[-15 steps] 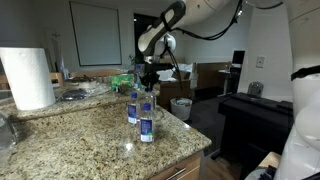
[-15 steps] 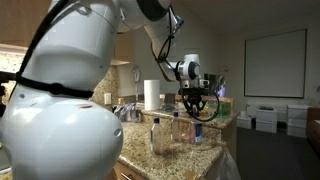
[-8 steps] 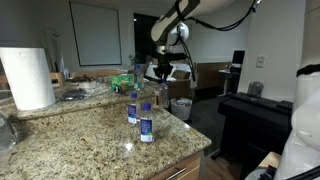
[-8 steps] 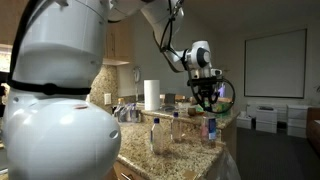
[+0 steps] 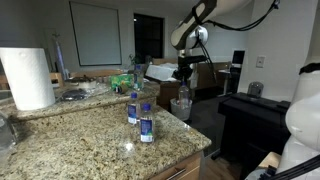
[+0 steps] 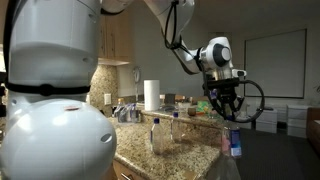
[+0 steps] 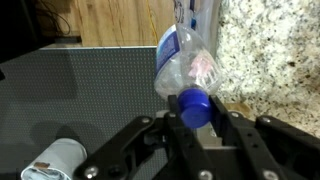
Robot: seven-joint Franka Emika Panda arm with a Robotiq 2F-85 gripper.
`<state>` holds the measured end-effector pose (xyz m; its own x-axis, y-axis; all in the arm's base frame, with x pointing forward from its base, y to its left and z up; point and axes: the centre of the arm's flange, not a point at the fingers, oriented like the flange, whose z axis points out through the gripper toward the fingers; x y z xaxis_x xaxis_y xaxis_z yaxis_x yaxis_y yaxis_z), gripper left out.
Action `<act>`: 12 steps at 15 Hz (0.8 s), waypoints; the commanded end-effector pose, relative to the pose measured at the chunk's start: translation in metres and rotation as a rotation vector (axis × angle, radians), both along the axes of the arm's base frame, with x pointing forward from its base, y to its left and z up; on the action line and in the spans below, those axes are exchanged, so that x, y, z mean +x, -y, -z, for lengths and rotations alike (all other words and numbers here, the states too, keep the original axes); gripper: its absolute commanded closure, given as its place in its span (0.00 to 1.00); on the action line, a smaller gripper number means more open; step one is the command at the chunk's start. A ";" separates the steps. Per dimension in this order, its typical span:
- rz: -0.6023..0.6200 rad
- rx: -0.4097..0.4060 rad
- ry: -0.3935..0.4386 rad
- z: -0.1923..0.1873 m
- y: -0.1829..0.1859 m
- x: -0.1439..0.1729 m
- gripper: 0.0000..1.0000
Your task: Put the water bottles on the counter in the plastic bag
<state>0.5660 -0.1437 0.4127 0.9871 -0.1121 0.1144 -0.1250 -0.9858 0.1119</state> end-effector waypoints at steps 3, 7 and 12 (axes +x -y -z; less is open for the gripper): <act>0.126 0.022 -0.107 0.072 0.036 -0.025 0.91; 0.157 0.089 -0.164 0.119 0.034 -0.030 0.91; 0.185 0.171 -0.160 0.150 0.021 -0.021 0.91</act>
